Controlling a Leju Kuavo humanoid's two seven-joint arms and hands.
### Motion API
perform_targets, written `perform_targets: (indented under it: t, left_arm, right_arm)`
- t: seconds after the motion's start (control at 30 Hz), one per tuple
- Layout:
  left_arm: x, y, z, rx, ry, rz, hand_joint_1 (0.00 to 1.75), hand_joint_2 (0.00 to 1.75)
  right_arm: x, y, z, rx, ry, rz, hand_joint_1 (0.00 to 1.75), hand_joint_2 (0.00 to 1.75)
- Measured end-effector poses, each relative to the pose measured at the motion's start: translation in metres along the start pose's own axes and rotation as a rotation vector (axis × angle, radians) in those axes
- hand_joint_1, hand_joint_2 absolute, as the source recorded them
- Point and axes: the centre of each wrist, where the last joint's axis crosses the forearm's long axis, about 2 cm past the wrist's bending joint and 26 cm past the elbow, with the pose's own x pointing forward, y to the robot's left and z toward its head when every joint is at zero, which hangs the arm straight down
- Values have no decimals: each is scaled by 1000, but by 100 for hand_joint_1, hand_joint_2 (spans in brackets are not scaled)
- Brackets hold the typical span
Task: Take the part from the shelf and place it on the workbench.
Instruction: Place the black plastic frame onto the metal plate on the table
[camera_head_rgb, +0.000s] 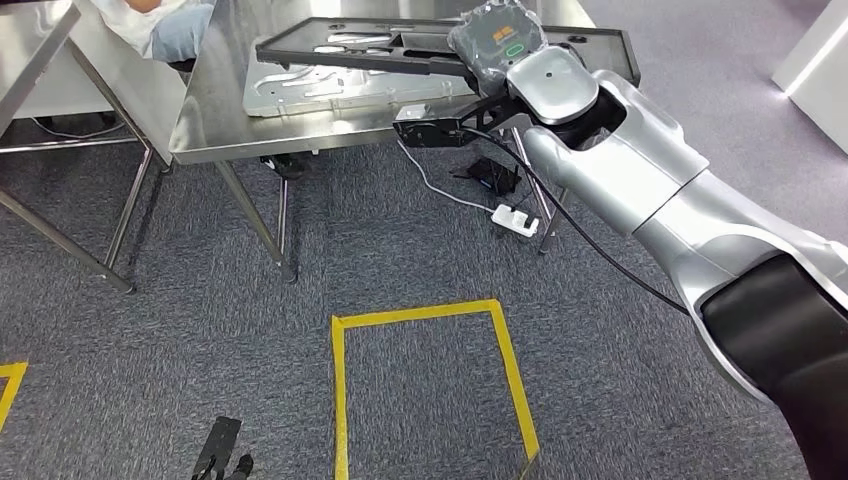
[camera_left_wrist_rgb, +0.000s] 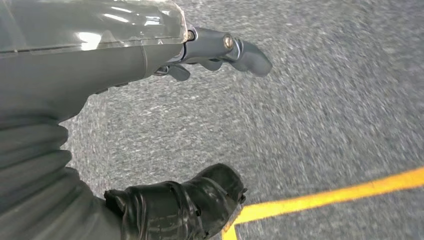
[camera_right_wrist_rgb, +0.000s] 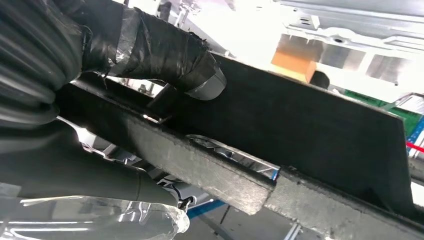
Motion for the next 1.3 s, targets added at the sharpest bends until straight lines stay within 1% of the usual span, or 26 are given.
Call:
perform_targets:
  t: [0.13, 0.37, 0.57, 0.9, 1.17, 1.3]
  left_arm:
    - [-1, 0, 0, 2, -5, -7, 0, 175]
    - [-2, 0, 1, 7, -5, -7, 0, 175]
    - [-1, 0, 1, 14, -9, -15, 0, 175]
    - [0, -1, 1, 7, -23, -21, 0, 175]
    - [4, -3, 0, -10, -40, -16, 0, 175]
    - [4, -3, 1, -15, -41, -16, 0, 175]
  right_arm:
    - [-1, -1, 0, -2, 2, 1, 175, 175]
    - [1, 3, 0, 8, -1, -2, 175, 175]
    - [9, 0, -2, 1, -15, -2, 175, 175]
    - [36, -11, -10, -23, -90, 5, 175, 175]
    - [50, -25, -15, -46, -132, 8, 175, 175]
    - [56, -22, -16, -37, -148, 9, 175, 175]
